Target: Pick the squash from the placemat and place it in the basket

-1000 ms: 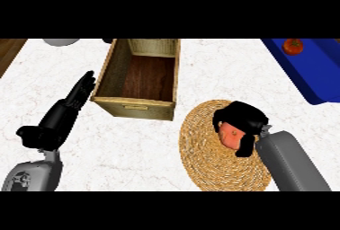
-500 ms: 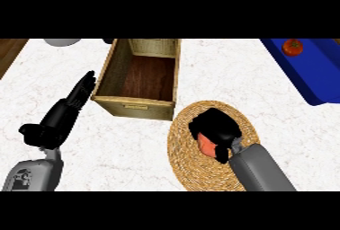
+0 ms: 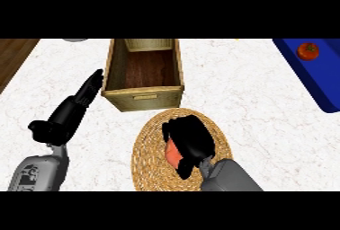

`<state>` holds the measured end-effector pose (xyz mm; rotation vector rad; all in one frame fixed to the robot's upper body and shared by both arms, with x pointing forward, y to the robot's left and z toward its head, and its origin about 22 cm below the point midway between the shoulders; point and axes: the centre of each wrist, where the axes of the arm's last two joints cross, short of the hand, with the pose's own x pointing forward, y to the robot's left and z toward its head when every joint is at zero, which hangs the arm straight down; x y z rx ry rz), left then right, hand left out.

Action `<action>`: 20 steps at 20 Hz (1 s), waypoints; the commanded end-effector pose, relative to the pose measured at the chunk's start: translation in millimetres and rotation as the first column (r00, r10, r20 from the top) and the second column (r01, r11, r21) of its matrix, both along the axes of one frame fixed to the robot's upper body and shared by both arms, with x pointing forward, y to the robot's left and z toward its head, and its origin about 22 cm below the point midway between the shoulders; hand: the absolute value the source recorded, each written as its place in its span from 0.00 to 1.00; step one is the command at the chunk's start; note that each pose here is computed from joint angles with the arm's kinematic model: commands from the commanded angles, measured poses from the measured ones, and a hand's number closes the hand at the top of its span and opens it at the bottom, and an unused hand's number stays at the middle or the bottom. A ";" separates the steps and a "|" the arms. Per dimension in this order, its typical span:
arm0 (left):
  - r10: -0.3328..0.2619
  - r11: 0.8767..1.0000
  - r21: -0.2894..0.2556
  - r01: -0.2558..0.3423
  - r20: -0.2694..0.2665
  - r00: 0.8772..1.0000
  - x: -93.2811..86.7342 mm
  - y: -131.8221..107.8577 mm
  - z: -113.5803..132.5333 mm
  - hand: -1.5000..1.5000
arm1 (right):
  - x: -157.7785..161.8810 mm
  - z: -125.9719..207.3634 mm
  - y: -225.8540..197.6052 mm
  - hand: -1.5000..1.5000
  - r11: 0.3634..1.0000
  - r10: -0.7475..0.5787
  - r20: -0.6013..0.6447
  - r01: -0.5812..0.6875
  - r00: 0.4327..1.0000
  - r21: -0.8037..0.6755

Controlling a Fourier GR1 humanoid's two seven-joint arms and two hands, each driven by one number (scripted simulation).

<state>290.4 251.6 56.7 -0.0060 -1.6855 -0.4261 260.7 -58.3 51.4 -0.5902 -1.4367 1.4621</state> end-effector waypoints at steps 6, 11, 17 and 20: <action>-0.036 0.999 -0.007 0.036 -0.004 0.999 6.3 -10.1 -0.4 0.50 | -51.8 61.1 37.1 1.00 0.872 -0.123 0.042 0.088 0.991 0.482; -0.020 1.000 -0.004 0.020 -0.011 1.000 5.3 -12.7 -2.9 0.50 | -75.7 107.3 51.1 1.00 0.756 -0.200 0.090 0.095 0.976 0.647; -0.010 1.000 0.013 0.010 -0.019 1.000 8.2 -5.4 0.6 0.50 | -81.7 143.9 70.4 1.00 0.720 -0.302 0.083 0.171 0.950 0.673; -0.002 1.000 0.002 0.002 -0.015 1.000 6.5 -4.6 -3.2 0.50 | -67.2 166.7 80.7 1.00 0.734 -0.372 0.136 0.201 0.918 0.649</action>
